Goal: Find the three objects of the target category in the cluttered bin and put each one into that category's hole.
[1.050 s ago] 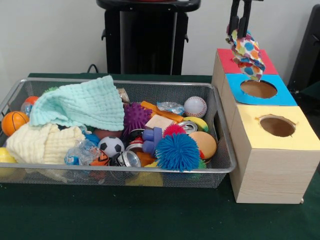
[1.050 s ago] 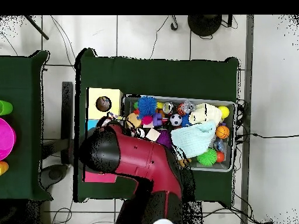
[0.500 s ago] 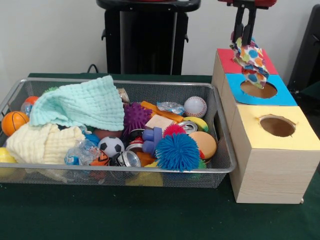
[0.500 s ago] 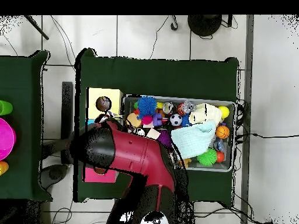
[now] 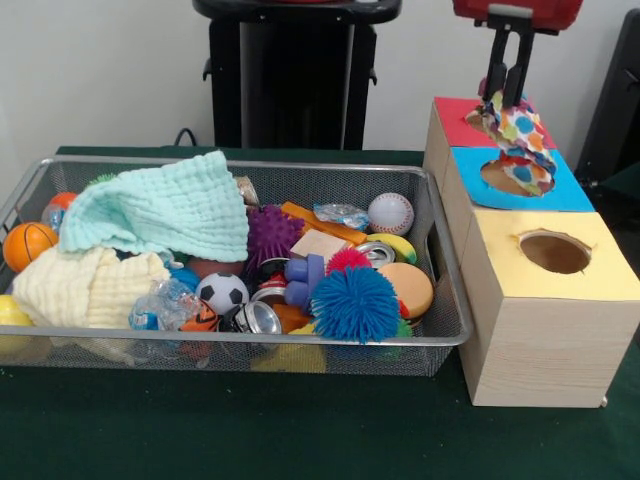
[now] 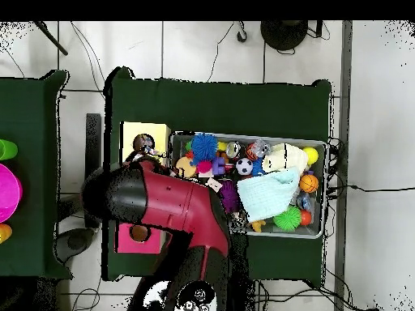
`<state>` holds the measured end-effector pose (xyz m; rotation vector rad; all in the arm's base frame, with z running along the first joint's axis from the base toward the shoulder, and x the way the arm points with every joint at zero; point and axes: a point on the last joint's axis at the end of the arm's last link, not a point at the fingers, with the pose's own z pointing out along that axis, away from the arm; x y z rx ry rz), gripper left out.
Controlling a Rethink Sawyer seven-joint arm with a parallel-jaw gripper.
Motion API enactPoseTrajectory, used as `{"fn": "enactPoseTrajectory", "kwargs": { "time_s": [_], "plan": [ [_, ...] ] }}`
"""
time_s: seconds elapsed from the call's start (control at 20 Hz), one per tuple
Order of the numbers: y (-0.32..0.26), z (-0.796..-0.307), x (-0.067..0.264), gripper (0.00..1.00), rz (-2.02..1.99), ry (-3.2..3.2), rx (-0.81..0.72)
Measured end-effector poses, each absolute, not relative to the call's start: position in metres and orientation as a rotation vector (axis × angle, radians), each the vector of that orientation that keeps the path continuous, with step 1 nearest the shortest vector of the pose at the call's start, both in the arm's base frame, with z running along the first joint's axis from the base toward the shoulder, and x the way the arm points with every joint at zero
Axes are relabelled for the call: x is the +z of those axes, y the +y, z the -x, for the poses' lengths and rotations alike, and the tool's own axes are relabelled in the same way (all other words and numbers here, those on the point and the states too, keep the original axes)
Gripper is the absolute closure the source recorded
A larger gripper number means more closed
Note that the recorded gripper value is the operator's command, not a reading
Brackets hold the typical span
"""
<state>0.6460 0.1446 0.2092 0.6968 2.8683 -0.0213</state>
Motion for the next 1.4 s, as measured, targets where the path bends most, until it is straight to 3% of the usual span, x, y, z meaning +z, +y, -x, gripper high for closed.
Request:
{"fn": "enactPoseTrajectory", "kwargs": {
  "time_s": [0.85, 1.4],
  "plan": [
    [0.148, -0.681, 0.171, 1.0, -0.832, 2.8, -0.119],
    [0.166, -0.678, 0.14, 1.0, -0.922, 2.777, -0.148]
  ]
}}
